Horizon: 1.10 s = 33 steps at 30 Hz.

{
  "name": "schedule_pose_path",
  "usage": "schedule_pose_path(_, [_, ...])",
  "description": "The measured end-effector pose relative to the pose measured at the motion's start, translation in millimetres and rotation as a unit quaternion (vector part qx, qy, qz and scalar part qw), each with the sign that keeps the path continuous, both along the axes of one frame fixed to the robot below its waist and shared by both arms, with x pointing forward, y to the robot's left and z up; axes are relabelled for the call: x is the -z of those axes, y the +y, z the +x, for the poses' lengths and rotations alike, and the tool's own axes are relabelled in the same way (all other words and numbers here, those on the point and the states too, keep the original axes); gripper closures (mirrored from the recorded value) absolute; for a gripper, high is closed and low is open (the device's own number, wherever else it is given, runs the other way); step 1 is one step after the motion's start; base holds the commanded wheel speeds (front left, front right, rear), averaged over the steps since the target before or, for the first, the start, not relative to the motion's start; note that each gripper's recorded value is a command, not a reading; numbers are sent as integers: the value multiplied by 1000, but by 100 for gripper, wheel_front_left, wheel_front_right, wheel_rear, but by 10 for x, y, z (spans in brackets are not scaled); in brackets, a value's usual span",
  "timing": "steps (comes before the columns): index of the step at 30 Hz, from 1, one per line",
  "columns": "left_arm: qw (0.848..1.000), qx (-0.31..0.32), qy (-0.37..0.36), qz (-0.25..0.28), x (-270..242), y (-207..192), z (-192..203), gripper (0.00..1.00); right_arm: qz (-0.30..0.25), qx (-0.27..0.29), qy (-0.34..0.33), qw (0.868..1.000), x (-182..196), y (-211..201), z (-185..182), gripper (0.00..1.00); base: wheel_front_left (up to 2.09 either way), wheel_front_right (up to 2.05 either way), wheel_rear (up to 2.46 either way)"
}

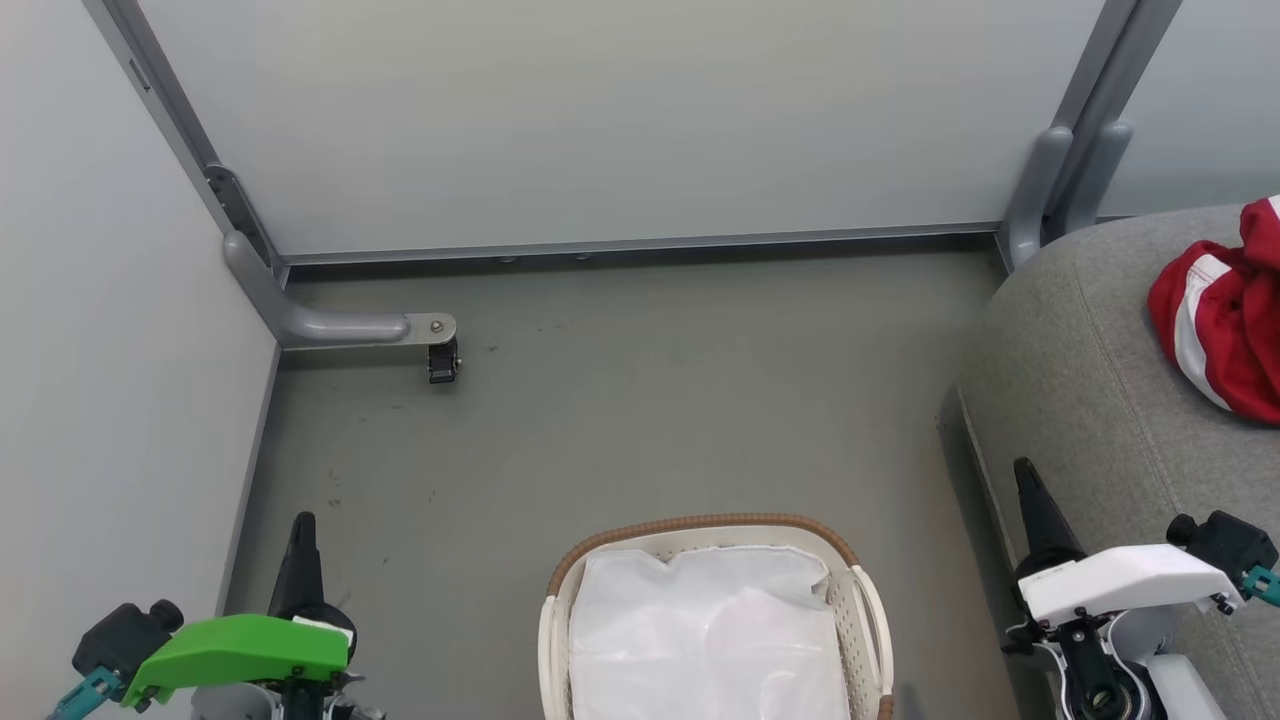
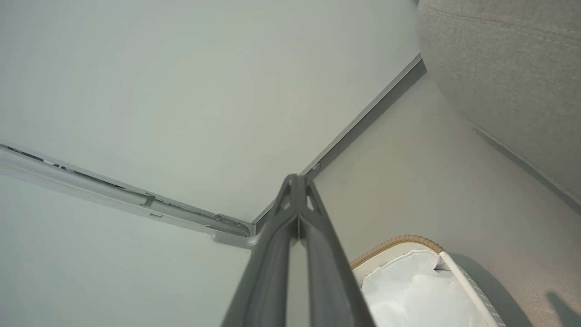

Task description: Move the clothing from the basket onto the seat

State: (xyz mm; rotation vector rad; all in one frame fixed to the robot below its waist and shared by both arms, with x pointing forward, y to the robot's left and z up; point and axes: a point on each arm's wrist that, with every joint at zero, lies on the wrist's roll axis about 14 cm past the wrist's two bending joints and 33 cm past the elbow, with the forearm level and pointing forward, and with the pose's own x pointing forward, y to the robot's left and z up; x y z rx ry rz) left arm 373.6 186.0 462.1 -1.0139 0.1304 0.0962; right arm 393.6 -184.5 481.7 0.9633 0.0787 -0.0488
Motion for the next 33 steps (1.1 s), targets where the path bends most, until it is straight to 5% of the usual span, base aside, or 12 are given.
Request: schedule_pose_path(33, [989, -13, -30, -144, -206, 68, 67, 100, 159, 11, -17, 987, -142, -78, -16, 100, 0, 0, 0])
